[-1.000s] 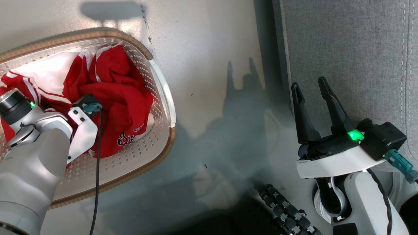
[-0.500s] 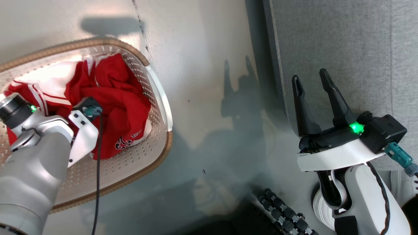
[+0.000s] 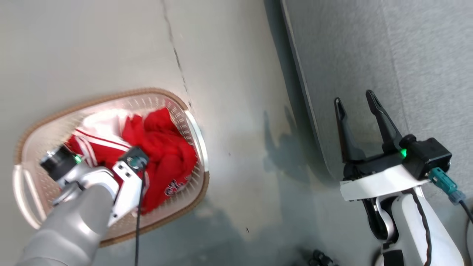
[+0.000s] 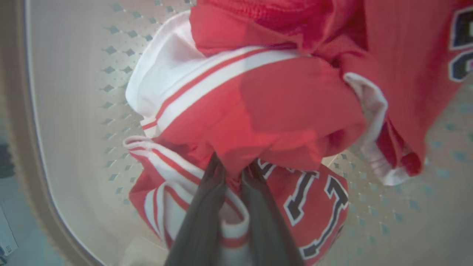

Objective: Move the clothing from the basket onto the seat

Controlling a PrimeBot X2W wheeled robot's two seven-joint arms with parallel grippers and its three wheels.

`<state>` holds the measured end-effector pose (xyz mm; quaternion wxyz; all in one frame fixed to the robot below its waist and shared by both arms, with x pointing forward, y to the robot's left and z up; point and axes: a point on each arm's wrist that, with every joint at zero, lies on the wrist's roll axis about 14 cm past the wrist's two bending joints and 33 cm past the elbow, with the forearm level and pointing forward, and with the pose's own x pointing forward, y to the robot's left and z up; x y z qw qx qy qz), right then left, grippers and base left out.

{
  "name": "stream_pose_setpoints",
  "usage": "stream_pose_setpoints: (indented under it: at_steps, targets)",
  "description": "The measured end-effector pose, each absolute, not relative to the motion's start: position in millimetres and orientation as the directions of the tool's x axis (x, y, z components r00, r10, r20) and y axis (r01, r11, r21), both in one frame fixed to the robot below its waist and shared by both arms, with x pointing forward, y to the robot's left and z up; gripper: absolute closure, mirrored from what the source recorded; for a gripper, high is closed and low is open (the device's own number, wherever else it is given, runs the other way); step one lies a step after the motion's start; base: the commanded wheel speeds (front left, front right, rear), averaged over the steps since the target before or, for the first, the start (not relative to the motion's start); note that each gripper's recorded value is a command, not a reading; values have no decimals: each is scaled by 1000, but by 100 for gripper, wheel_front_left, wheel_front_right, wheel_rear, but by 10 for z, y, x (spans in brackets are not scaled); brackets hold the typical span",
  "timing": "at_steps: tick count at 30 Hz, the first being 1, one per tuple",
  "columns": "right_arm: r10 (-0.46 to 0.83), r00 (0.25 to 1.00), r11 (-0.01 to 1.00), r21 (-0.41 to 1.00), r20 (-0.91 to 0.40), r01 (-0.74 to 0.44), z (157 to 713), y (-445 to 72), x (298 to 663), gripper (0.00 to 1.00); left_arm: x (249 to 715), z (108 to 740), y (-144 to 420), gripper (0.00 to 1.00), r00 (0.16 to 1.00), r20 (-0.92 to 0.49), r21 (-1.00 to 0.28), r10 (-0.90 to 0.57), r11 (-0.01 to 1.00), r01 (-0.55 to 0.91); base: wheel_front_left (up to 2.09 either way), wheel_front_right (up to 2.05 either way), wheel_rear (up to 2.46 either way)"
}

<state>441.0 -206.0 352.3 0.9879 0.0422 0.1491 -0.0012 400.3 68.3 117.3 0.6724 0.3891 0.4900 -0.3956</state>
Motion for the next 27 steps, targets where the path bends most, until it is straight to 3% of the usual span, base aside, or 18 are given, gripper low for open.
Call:
stream_pose_setpoints:
  at_steps: [9,14,24,27]
  targets:
    - [23,983,997,78,-182,-9,4047,-1990,4320,0,4038,1870,727,100,369,-901,215,-229,504,836,0,0,0]
    - [59,992,995,89,-114,-49,4332,-1846,4251,0,4143,2368,745,100,521,-803,264,-289,611,746,0,0,0]
    - [122,992,989,91,-29,-119,4682,-1601,4046,0,4500,3441,656,100,796,-511,288,-324,808,514,0,0,0]
    - [133,991,987,88,-1,-133,4784,-1557,3992,0,4690,3971,551,100,874,-348,291,-338,848,444,0,0,0]
